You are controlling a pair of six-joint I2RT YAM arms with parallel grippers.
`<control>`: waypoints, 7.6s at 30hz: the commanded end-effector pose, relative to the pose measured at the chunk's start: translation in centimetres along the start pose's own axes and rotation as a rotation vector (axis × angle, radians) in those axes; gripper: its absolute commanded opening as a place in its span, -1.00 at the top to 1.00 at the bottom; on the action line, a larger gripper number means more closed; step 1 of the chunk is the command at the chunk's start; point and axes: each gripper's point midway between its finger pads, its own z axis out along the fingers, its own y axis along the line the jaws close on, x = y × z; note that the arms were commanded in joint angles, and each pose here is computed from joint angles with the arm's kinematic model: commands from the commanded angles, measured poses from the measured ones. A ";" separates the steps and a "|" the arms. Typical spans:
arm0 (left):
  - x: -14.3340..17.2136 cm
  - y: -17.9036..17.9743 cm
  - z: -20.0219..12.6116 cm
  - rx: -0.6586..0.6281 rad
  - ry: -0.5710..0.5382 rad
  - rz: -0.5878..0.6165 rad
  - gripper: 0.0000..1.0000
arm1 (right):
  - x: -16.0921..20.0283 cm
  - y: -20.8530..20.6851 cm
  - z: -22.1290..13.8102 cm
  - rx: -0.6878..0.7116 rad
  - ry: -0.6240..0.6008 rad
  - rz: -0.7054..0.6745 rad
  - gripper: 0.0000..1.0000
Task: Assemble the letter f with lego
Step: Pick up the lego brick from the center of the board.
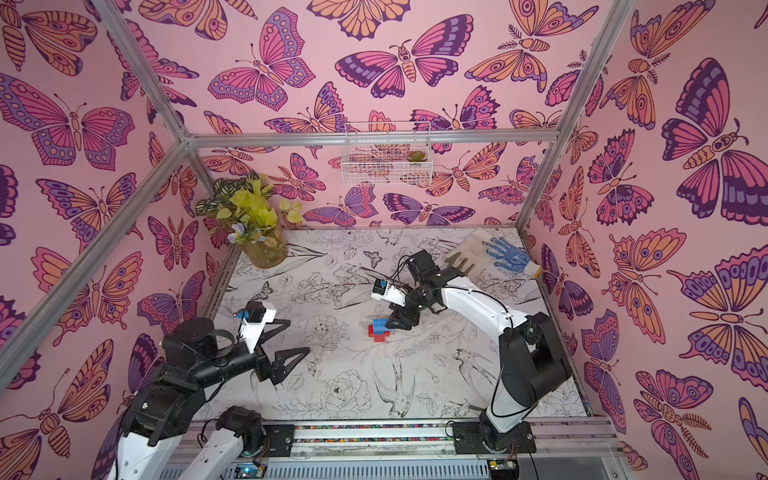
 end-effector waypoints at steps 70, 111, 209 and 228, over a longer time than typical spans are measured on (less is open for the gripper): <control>0.3 -0.5 0.4 0.043 -0.022 -0.009 -1.00 | 2.6 2.0 1.7 -0.023 0.090 0.099 -0.22; 0.7 -0.3 0.4 0.032 -0.022 -0.008 -1.00 | 1.3 1.2 1.1 0.017 0.094 0.072 0.41; -5.9 2.5 10.6 0.687 -0.263 0.426 -0.42 | -16.4 7.1 -12.3 -0.015 -0.140 -0.274 0.49; -5.7 2.9 11.1 0.674 -0.251 0.399 -0.01 | -17.0 7.0 -12.3 -0.010 -0.146 -0.277 0.49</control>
